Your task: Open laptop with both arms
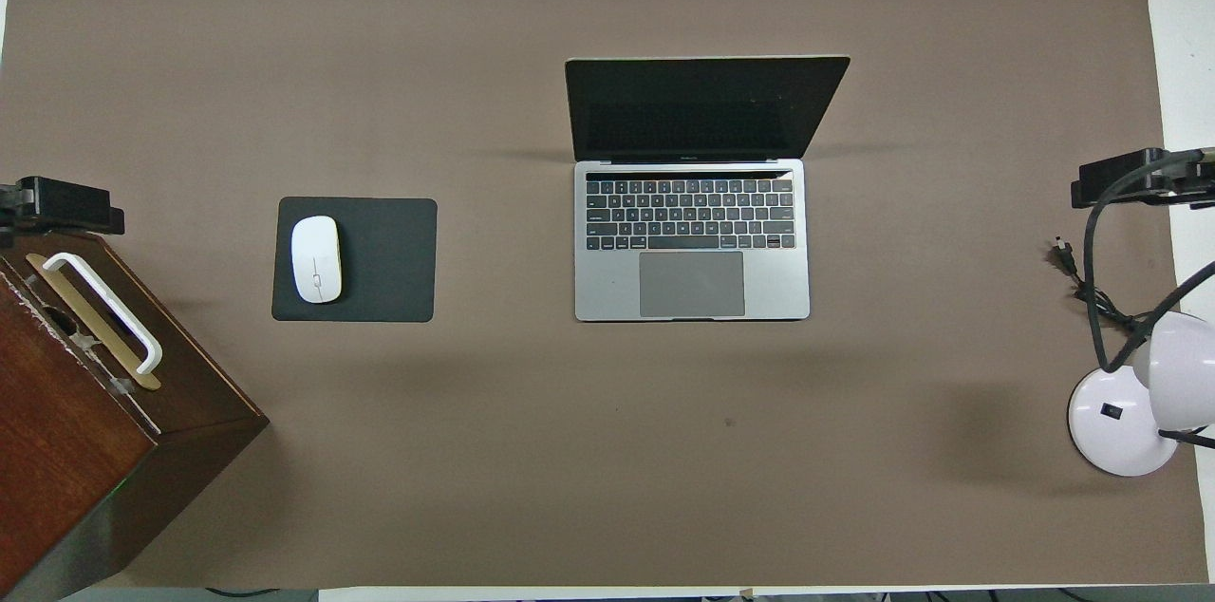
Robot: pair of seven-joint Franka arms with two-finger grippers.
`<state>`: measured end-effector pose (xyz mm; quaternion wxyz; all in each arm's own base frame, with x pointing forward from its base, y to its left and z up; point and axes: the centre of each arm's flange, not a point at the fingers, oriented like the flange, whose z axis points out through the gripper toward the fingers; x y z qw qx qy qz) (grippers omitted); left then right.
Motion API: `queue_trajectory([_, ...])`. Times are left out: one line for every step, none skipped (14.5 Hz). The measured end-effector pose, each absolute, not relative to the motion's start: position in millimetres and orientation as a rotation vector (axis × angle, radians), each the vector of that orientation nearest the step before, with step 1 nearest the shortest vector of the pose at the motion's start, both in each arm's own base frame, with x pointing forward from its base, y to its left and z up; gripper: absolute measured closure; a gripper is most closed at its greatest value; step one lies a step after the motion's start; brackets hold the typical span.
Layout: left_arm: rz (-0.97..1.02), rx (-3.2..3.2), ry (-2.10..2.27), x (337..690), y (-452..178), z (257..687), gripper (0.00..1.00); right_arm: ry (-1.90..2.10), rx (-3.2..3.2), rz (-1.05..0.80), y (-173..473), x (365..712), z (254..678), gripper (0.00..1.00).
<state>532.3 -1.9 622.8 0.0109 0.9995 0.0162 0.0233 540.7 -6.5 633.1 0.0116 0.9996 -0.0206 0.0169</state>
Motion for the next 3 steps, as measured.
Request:
queue_trajectory([0.073,3.119,0.051,532.3,-1.9,622.8,0.0,-0.064,3.123,0.035,-5.7,539.5,632.0,0.0])
queue_trajectory([0.073,3.119,0.051,532.3,-1.9,622.8,0.0,-0.065,3.129,0.027,-5.1,539.0,631.6,0.0])
queue_trajectory([0.073,3.119,0.051,532.3,-1.9,622.8,0.0,-0.065,3.133,0.024,-4.8,538.7,631.6,0.0])
